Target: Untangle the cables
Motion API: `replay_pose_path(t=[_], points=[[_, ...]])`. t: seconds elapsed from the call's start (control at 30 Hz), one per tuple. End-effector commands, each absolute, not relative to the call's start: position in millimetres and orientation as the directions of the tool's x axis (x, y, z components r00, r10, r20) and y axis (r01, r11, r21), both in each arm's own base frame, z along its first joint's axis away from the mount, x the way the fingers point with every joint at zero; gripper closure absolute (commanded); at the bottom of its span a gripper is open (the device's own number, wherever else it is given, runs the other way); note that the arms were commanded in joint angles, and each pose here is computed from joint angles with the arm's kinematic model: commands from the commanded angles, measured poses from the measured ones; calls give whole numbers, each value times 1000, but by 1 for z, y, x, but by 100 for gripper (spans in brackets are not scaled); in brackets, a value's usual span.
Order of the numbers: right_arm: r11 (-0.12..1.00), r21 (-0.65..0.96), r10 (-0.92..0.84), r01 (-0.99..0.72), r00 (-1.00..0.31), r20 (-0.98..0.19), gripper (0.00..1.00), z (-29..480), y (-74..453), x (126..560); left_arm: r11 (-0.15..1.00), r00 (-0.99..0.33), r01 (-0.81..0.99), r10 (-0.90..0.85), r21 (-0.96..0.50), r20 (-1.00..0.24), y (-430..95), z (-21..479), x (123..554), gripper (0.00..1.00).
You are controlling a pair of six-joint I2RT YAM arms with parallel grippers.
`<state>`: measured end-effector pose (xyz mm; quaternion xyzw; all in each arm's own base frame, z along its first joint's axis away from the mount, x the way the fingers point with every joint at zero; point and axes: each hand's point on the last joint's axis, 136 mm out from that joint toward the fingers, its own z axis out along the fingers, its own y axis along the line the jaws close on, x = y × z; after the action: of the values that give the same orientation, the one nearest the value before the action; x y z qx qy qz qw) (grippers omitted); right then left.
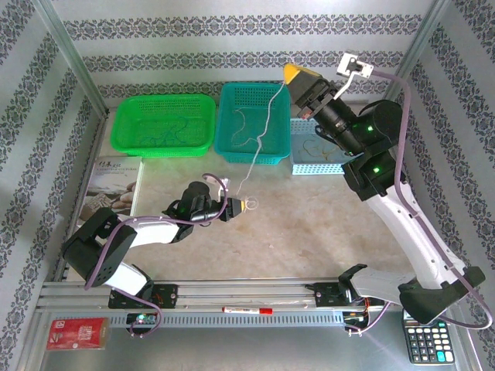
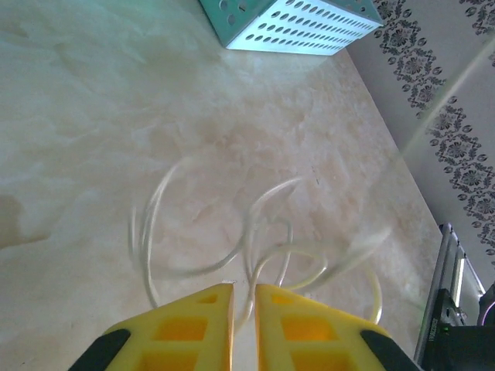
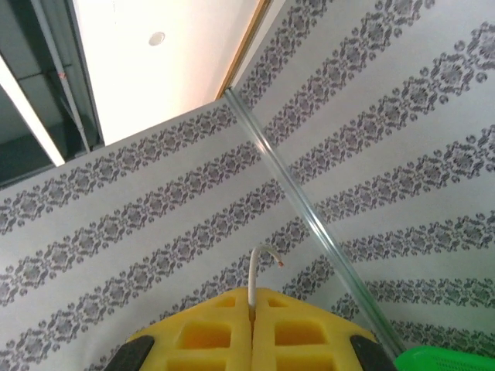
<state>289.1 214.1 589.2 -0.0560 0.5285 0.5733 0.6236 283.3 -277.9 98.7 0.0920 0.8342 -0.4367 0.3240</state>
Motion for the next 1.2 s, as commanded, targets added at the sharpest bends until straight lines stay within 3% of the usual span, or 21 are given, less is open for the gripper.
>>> replay_pose_path(t=[0.0,0.3,0.7,0.9,1.17], points=[[311,492,722,-813,-134,-679,100,628,197,277,581,-764,453,-138,-677,-630,-281,102,279,83],[285,469,731,-836,-127,-670,100,647,199,279,582,-771,437,-150,-685,-619,-277,95,274,83],[264,469,718,-843,-153,-679,100,641,202,272,568,-687,521,-163,-637,-708,-273,157,274,39],[226,468,706,-854,-188,-683,100,638,214,263,528,-623,603,-156,-598,-766,-280,204,275,27],[168,458,663,-873,-243,-708,100,631,245,252,423,-577,702,-135,-573,-806,-301,249,271,21]])
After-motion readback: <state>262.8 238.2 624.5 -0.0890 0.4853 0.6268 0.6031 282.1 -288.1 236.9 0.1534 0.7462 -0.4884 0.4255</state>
